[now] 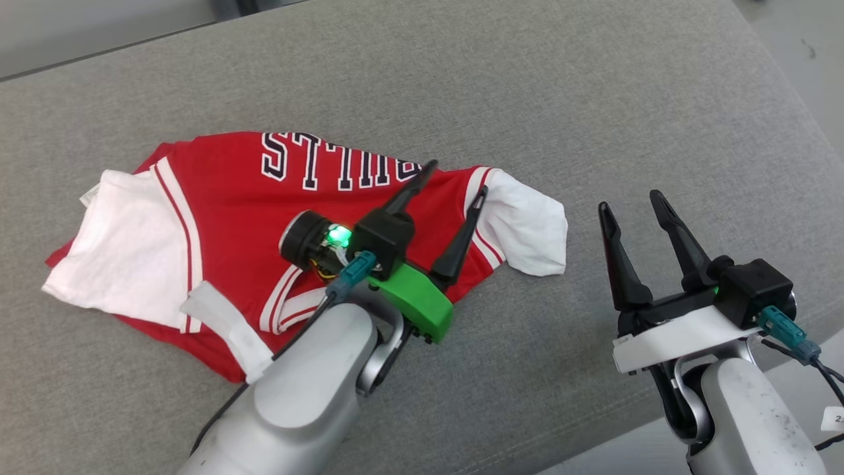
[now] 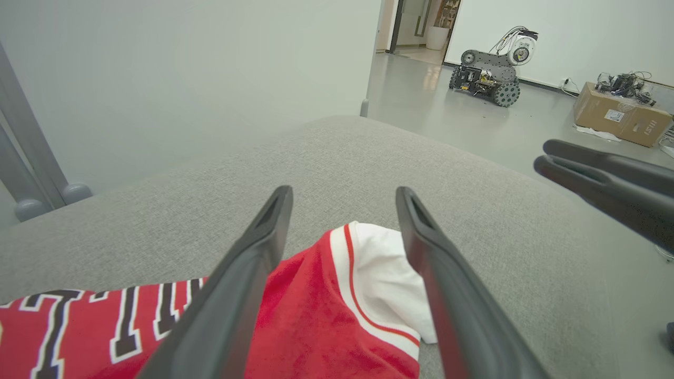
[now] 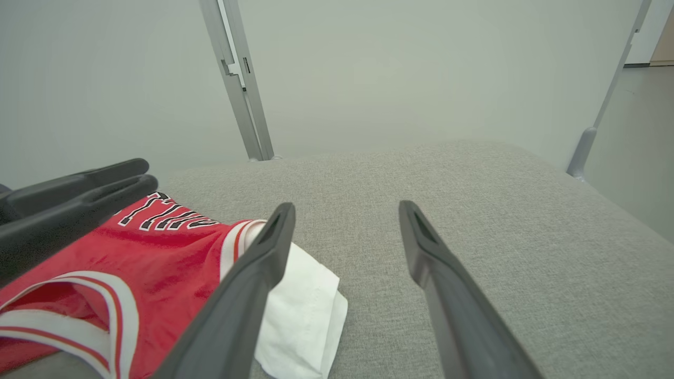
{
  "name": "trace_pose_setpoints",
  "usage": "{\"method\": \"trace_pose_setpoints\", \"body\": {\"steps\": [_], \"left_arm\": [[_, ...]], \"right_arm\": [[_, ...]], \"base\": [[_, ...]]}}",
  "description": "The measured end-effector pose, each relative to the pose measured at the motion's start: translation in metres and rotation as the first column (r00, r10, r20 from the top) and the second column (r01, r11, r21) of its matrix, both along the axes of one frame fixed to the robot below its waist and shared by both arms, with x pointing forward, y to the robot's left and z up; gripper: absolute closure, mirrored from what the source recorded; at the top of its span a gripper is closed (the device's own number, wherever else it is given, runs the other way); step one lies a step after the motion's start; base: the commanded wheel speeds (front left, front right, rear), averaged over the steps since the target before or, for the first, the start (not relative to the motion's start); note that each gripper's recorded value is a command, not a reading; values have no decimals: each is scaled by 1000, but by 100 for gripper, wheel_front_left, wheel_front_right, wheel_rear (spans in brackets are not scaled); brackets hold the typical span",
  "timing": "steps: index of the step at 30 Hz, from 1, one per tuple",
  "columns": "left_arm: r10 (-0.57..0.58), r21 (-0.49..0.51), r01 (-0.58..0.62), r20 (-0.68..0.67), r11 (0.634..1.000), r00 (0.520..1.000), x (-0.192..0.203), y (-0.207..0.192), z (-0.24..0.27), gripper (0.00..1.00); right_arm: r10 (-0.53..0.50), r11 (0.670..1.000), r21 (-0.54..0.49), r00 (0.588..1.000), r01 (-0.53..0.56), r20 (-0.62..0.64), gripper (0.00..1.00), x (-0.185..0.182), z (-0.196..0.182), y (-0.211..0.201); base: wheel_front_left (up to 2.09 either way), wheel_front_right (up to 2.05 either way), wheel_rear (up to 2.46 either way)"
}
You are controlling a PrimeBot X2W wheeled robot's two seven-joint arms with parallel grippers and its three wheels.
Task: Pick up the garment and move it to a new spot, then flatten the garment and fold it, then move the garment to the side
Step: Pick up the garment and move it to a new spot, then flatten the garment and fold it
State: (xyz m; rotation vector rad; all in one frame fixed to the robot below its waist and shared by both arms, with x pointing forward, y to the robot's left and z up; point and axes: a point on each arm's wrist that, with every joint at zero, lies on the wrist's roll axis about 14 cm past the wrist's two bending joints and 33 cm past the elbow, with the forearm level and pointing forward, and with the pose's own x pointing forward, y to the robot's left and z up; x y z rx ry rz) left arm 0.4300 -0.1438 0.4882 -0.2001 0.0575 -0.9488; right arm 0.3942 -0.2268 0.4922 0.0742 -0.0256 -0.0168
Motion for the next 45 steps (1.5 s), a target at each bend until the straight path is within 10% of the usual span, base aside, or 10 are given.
{"method": "trace_pose_setpoints", "body": {"steps": [6,20,45], "left_arm": [[287,24,-287,18,958,958,37,86,2,0],[764,33,-766,64,641,642,1,304,21,0],[739,62,-749,123,660,662,-57,309,20,0]], "right_arm": [[65,998,4,998,-65,0,0,5,2,19],[219,976,8,974,-220,64,0,4,32,70],[191,981,12,981,-192,44,0,-38,37,64]], "base": [[0,0,0],[0,0,0],[0,0,0]]}}
